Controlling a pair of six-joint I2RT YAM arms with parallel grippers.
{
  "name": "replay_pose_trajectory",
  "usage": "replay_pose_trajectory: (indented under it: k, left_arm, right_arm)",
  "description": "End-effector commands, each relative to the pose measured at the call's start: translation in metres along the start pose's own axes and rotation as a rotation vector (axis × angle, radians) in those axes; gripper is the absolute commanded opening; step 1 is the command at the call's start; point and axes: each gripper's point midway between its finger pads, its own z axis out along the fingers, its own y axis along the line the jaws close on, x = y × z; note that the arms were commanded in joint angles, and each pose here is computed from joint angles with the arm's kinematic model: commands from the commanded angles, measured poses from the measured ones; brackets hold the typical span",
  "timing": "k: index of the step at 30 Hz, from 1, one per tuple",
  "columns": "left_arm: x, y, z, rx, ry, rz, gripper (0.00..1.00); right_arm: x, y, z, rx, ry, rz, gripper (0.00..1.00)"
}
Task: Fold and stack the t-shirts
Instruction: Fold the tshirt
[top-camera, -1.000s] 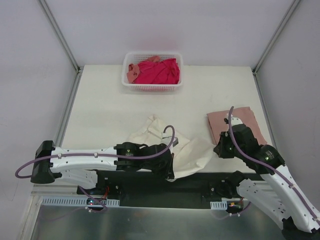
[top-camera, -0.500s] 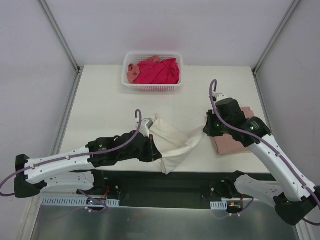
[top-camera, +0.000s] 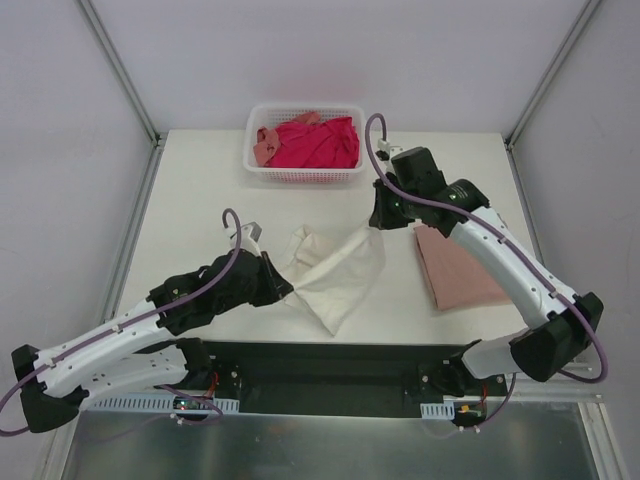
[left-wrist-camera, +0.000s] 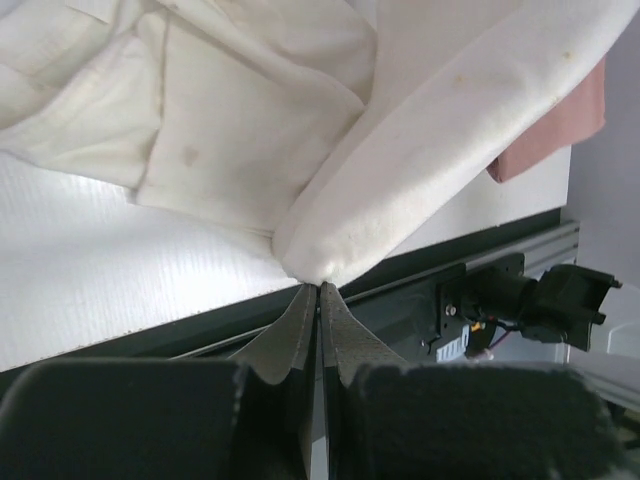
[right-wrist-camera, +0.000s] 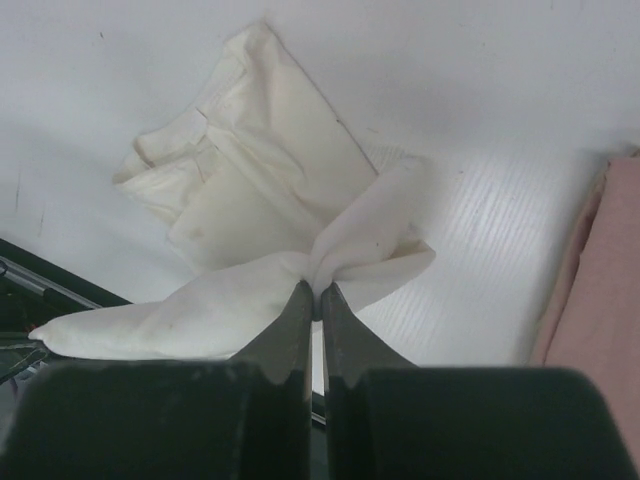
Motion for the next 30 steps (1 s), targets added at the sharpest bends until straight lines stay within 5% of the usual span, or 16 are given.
replay_pose_trajectory:
  k: [1,30]
  left_arm:
    - [-0.019,0.023,-0.008,-0.088,-0.075,-0.035,0.00]
    - [-0.041,0.169,0.030,-0.662,-0.067,-0.300,0.00]
  right_arm:
    - [-0.042,0.025,0.002,-0.102,-0.083,-0.039,0.01]
    - [-0.065,0.072,0.180,-0.208,0.065,-0.075,0.02]
